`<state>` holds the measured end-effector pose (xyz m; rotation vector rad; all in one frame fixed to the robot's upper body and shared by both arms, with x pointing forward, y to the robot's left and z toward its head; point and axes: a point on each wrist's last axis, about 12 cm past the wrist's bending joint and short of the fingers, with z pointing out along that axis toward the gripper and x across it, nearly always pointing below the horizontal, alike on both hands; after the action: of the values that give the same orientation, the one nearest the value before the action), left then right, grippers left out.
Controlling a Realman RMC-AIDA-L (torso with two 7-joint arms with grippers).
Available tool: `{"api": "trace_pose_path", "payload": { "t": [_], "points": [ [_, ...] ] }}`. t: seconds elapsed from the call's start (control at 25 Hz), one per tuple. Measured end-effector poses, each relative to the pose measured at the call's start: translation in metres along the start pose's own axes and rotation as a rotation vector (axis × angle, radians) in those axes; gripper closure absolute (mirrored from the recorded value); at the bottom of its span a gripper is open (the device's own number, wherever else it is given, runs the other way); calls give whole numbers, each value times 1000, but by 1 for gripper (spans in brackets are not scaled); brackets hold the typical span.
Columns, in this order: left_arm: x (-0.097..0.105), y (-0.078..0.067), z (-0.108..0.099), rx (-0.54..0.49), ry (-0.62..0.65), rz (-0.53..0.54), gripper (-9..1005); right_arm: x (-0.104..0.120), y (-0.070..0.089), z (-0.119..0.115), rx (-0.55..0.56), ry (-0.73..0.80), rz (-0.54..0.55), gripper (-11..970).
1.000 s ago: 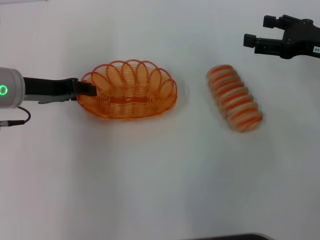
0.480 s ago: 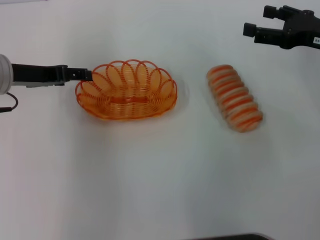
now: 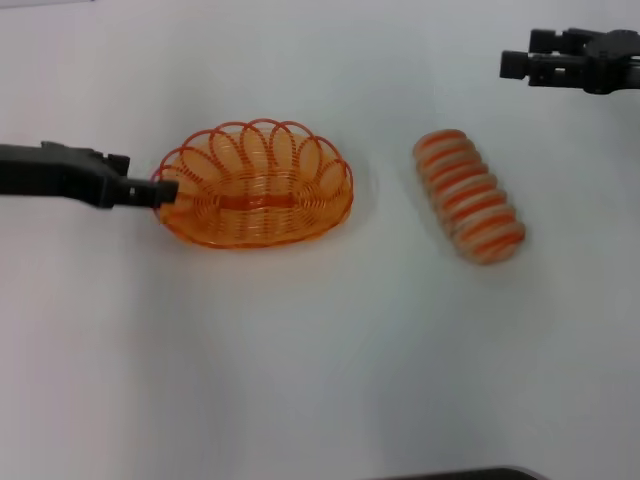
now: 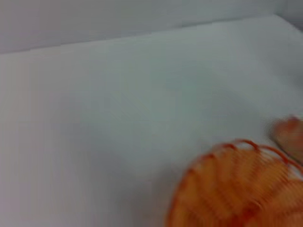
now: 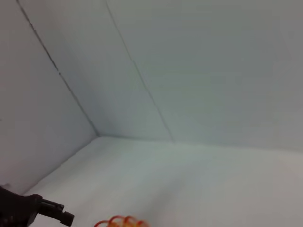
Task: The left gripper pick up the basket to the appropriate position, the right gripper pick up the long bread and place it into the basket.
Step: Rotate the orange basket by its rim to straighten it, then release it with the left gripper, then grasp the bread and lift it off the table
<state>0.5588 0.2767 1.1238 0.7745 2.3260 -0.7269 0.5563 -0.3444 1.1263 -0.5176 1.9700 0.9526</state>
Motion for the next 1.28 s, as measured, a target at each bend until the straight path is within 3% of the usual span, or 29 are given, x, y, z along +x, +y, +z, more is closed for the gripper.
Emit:
{"api": "trace_pose_path", "payload": {
  "t": [0.12,0.28,0.64,0.84,1.08,1.28],
  "points": [
    [11,-3,-14,73,-56,119,134,-11,-1,-1,-15,83,98,13],
    [30,-3,-30,91,-181,218,136,-26,1,7,-29,190,223,14],
    [56,-2,-33,95,-166,261,136,-53,4,38,118,460,442,14],
    [63,-4,-34,105,-169,275,137,-67,7,53,251,606,497,14],
    [68,-3,-33,89,-194,288,137,-66,11,66,380,740,501,14],
    [69,-1,-32,67,-229,291,136,-67,21,84,410,806,478,14]
  ]
}}
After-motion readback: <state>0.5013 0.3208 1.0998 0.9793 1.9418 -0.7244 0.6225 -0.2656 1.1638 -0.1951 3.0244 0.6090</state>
